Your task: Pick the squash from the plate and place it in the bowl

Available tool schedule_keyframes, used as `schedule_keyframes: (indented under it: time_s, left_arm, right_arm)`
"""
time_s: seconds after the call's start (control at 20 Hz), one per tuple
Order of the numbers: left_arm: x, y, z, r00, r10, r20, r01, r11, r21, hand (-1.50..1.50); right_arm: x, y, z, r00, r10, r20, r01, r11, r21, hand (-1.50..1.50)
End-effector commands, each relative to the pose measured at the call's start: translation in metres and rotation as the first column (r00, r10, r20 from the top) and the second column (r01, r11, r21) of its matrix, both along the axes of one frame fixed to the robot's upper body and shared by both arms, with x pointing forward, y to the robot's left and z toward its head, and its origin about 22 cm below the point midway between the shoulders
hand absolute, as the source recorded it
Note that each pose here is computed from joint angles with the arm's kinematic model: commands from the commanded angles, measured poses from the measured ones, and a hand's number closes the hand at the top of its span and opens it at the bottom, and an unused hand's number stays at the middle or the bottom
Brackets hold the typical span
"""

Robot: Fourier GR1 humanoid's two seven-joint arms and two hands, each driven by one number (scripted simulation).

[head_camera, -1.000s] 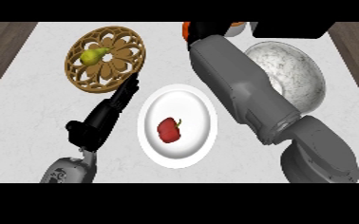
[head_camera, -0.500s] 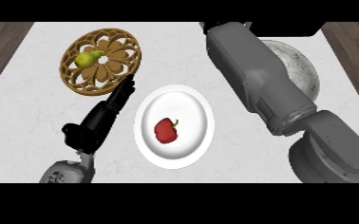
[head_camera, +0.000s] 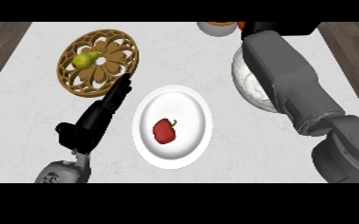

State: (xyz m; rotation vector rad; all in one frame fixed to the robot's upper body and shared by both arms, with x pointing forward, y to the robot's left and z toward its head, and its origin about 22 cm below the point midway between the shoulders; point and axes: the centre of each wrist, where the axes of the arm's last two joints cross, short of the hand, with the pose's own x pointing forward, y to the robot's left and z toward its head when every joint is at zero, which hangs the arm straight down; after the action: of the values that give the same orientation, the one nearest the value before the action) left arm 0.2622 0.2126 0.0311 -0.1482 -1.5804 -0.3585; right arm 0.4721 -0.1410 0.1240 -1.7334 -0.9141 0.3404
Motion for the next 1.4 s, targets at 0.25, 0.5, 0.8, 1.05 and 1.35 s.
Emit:
schedule_keyframes:
  time_s: [0.25, 0.5, 0.8, 1.05, 1.35]
  left_arm:
    - [-0.005, -0.002, -0.008, 1.0, 0.004, 0.013, -0.004, 1.0, -0.005, 0.0]
    - [-0.001, 0.001, 0.003, 1.0, 0.003, -0.006, -0.003, 1.0, -0.007, 0.0]
    - [0.001, 0.001, 0.004, 1.0, -0.012, 0.008, 0.012, 1.0, 0.006, 0.0]
    - [-0.01, -0.004, 0.002, 1.0, 0.013, 0.004, -0.013, 1.0, -0.009, 0.0]
    - [-0.002, 0.014, 0.008, 0.999, 0.049, -0.008, -0.049, 0.999, 0.015, 0.0]
  right_arm:
    - [-0.007, -0.054, -0.025, 0.976, -0.089, -0.201, 0.166, 0.897, 0.41, 1.5]
    - [-0.028, -0.085, -0.063, 0.992, 0.035, -0.124, 0.025, 0.893, 0.449, -1.5]
    - [-0.029, -0.094, -0.053, 0.996, -0.025, 0.091, -0.016, 0.907, 0.421, -1.5]
    - [-0.022, -0.125, -0.016, 0.925, -0.16, 0.344, -0.018, 0.888, 0.46, -1.5]
    - [-0.037, -0.143, -0.017, 0.884, -0.245, 0.398, -0.022, 0.83, 0.558, -1.5]
